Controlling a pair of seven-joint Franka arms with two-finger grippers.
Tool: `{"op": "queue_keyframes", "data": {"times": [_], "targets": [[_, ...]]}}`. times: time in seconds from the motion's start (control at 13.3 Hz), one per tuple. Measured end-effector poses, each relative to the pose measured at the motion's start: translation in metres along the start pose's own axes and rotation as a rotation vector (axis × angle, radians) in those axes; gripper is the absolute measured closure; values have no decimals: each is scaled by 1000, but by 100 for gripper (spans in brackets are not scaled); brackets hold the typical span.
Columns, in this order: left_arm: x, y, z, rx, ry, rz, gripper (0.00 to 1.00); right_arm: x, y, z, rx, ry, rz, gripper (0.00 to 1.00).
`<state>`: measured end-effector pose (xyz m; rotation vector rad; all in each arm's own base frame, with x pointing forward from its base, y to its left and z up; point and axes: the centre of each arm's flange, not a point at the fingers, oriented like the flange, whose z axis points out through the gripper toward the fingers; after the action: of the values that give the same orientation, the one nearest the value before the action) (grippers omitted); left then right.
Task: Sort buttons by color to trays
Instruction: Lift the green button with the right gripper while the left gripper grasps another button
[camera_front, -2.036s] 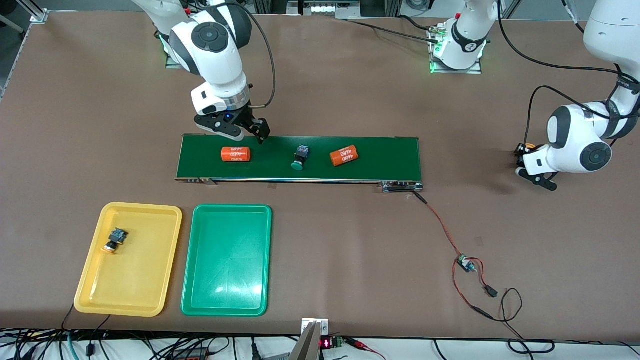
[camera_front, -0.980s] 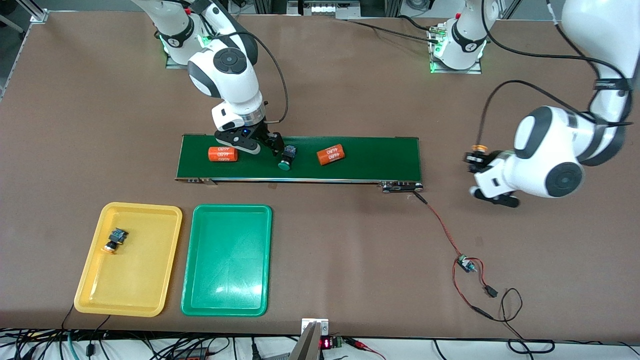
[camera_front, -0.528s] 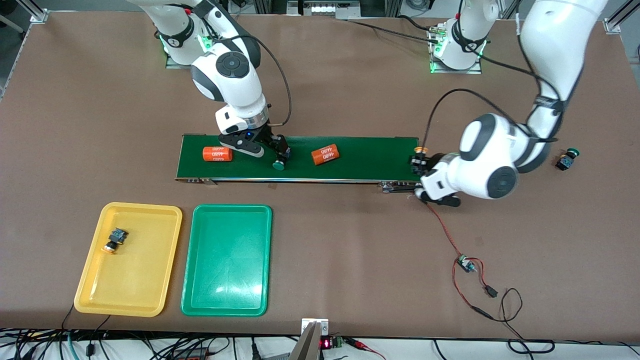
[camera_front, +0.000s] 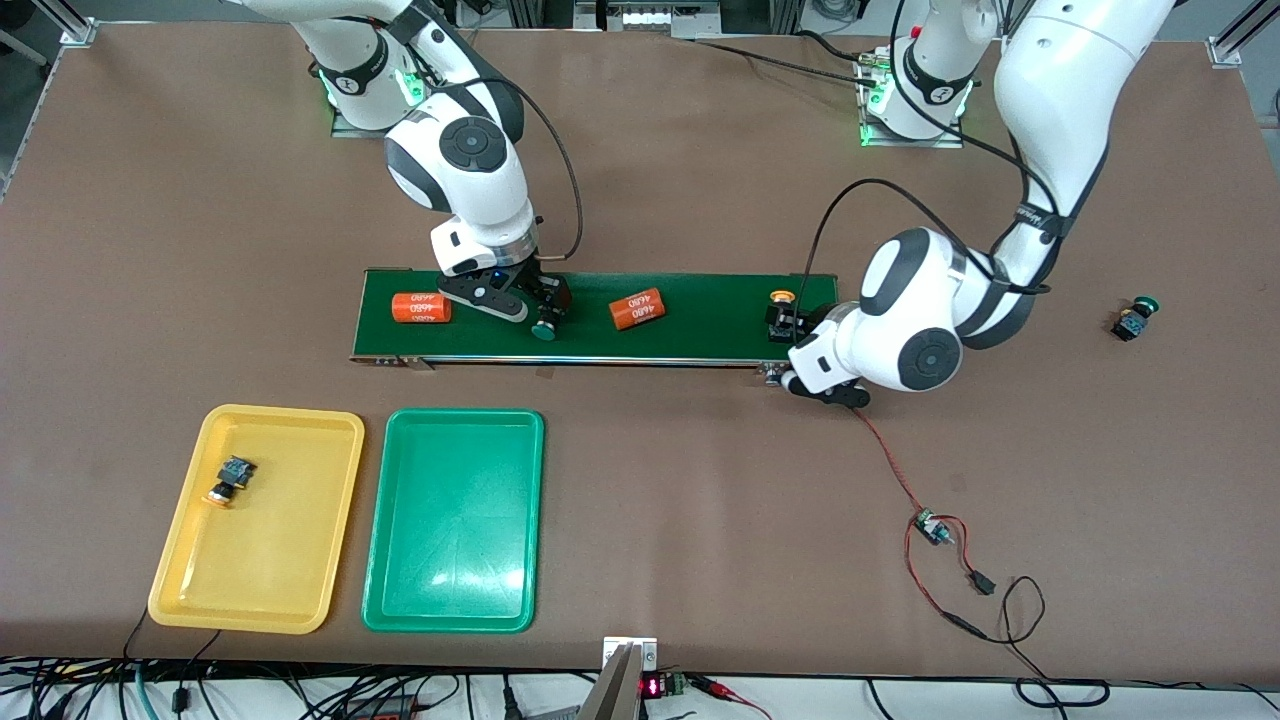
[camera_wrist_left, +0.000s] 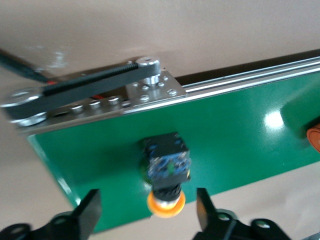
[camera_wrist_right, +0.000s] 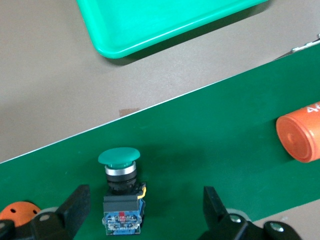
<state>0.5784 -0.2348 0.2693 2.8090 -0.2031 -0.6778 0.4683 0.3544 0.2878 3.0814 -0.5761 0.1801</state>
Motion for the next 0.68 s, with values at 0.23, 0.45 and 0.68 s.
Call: {"op": "queue_keyframes", "data": {"times": [0.23,0.45,0.68], "targets": [[-15,-55,-57,32,30,-106,0,1,-1,2,-4,-4,0,0],[-21,-159,-85,168,58,-241,0,-1,0,14,-20,-10,-18,0],[-28,-221,-87,361,42,-286,0,-1,3,28,-38,-13,-39,1]]}}
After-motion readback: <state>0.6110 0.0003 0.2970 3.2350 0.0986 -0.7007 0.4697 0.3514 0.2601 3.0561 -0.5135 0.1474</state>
